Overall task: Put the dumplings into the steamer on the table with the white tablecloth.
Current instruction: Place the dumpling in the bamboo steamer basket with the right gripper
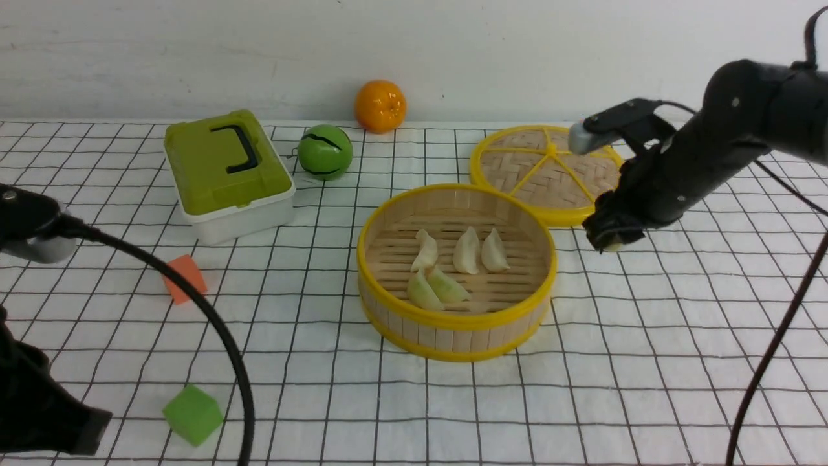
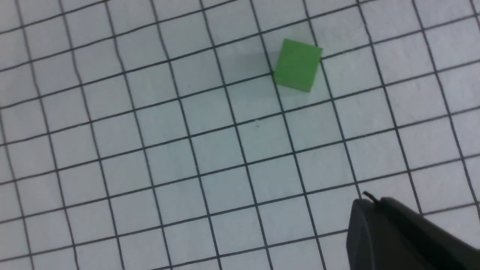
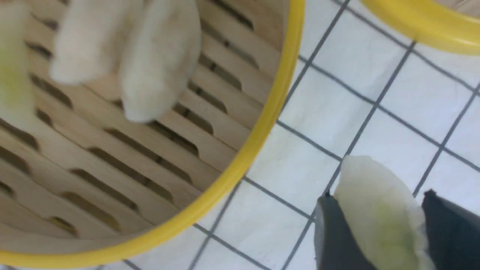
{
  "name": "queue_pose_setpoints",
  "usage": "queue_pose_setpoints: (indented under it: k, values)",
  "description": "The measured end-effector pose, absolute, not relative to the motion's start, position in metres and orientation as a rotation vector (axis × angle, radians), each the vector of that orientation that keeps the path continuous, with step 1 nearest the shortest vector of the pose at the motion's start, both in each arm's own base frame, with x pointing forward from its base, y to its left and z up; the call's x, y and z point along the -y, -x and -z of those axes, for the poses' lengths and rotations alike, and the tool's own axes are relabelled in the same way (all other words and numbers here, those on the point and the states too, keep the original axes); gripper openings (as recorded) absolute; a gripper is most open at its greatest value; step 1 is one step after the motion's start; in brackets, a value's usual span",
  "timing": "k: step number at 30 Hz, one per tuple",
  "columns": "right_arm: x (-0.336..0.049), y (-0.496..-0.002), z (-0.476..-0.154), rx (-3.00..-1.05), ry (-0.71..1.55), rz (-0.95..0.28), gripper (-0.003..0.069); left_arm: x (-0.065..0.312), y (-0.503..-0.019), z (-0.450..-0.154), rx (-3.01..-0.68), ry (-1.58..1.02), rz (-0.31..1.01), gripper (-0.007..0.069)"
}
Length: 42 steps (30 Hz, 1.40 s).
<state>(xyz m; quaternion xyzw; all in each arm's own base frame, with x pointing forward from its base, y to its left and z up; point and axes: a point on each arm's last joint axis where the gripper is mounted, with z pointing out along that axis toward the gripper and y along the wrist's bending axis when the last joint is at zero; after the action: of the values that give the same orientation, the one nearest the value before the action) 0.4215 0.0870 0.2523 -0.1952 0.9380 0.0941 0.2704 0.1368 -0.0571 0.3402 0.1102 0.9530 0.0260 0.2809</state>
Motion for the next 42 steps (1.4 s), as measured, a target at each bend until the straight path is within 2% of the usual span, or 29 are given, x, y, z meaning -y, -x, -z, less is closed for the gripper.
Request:
queue_pose_setpoints:
  k: [1,3,6,9,11,16,23,42]
  values:
    - [-0.088,-0.42,-0.256,-2.524,0.502,-0.276,0.0286,0.056,-0.136,-0.34,-2.547,-0.282,-0.074,-0.0013]
    - [-0.099,-0.411,-0.272,-2.484,0.429,-0.434,0.0286,0.044,-0.128,-0.338,-2.49,-0.19,-0.109,-0.0013]
    - [-0.124,-0.401,-0.27,-2.417,0.446,-0.589,0.0286,0.03,-0.117,-0.332,-2.39,-0.085,-0.116,-0.0013]
    - [-0.143,-0.396,-0.258,-2.371,0.462,-0.646,0.0286,0.024,-0.111,-0.322,-2.336,-0.028,-0.096,-0.0013]
    - [-0.164,-0.39,-0.24,-2.3,0.476,-0.63,0.0286,0.02,-0.107,-0.308,-2.27,0.004,-0.051,-0.0013]
    - [-0.181,-0.391,-0.215,-2.223,0.366,-0.582,0.0286,0.024,-0.108,-0.283,-2.209,-0.062,-0.009,-0.0013]
    - [-0.189,-0.395,-0.191,-2.226,0.404,-0.547,0.0286,0.029,-0.11,-0.279,-2.156,-0.108,0.05,-0.0013]
    - [-0.188,-0.396,-0.187,-2.196,0.535,-0.473,0.0286,0.03,-0.111,-0.28,-2.149,-0.107,0.056,-0.0012]
